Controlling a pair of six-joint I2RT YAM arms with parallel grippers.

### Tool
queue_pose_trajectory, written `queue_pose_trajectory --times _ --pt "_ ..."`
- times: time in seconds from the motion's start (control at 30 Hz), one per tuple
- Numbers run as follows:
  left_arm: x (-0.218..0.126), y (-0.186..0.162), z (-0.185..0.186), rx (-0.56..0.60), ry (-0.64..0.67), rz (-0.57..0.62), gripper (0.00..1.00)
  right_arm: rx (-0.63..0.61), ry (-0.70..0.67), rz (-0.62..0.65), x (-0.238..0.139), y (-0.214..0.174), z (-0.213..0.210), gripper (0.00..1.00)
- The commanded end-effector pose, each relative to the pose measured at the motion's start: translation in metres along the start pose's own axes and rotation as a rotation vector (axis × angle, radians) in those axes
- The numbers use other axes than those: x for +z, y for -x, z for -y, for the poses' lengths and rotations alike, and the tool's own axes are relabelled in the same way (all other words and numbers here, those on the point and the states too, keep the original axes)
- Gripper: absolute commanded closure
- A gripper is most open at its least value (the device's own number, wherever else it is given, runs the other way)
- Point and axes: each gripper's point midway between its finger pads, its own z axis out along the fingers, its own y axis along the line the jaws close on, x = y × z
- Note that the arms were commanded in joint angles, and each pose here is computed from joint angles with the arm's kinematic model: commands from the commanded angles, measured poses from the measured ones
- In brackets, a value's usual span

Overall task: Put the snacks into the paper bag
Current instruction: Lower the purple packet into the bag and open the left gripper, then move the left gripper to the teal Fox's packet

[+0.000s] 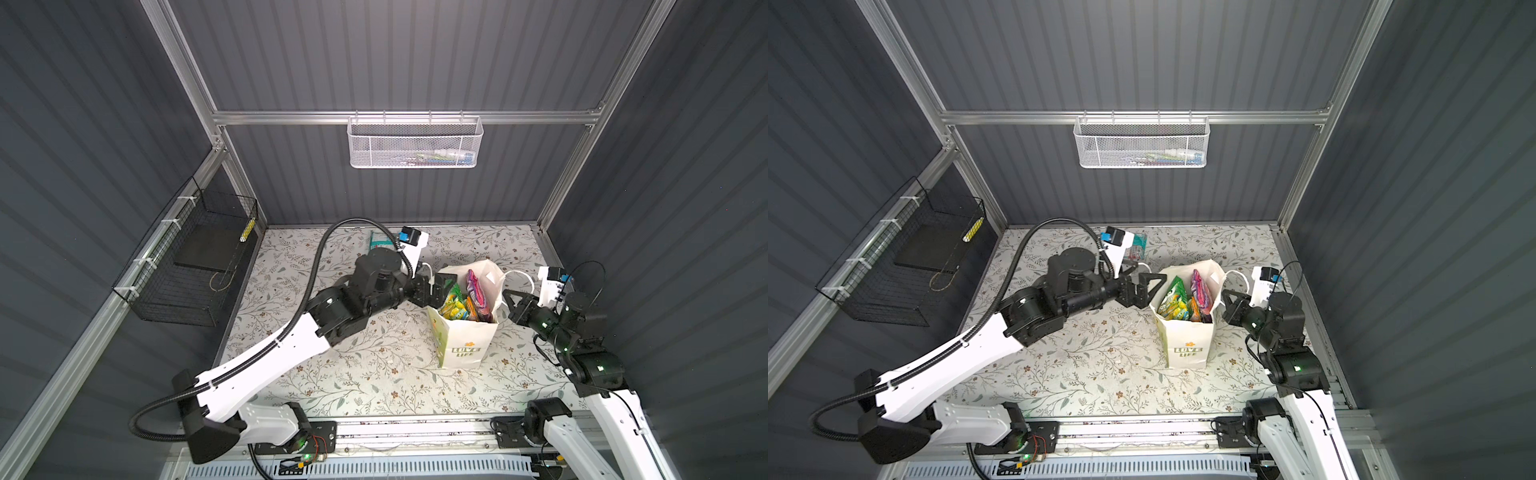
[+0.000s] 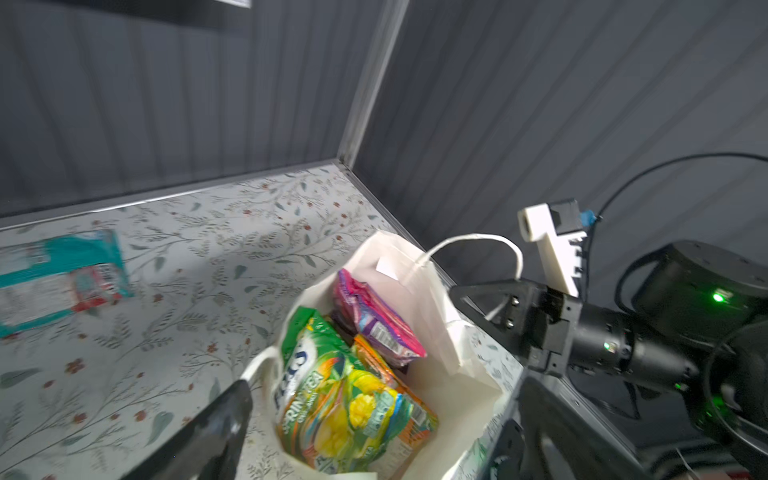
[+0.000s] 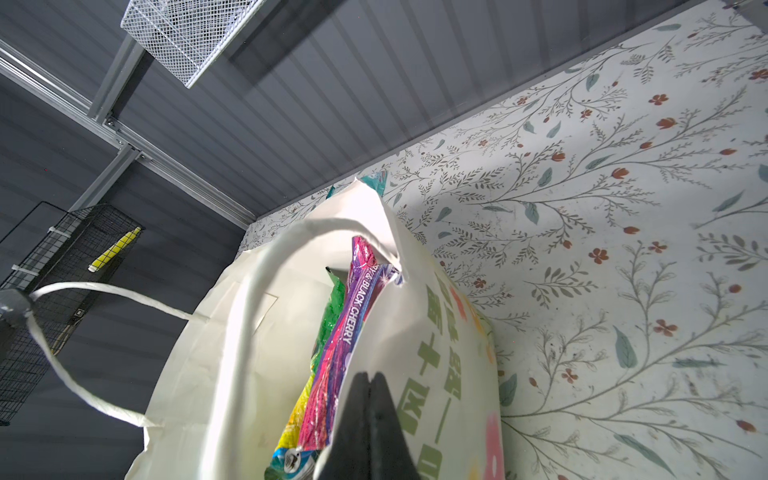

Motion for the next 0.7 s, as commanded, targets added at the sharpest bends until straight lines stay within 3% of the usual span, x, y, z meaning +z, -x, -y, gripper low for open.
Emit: queue_pose_trajectory --times 0.0,0.1,0.33,0.43,0.67 --pt "-0.022 0.01 -0.058 -0.078 0.295 0.131 0.0 -0.008 -0.002 -0.014 0.0 -0.006 0.001 1.0" --pt "-0.037 -0.004 -0.098 -0.122 0.463 0.13 0.0 -0.006 0.0 -0.016 0.001 -0.006 0.001 1.0" --pt "-0.047 -0.026 -0.164 -0.246 0.562 0.093 0.0 -0.002 0.006 -0.023 0.003 -0.007 0.001 1.0" --pt "-0.029 -0.033 -0.185 -0.239 0.588 0.044 0.0 -0.001 0.005 -0.023 0.003 -0.007 0.001 1.0" --pt "0.042 -0.048 -0.252 -0.387 0.493 -0.088 0.0 -0.004 0.008 -0.019 0.001 -0.006 0.0 1.0"
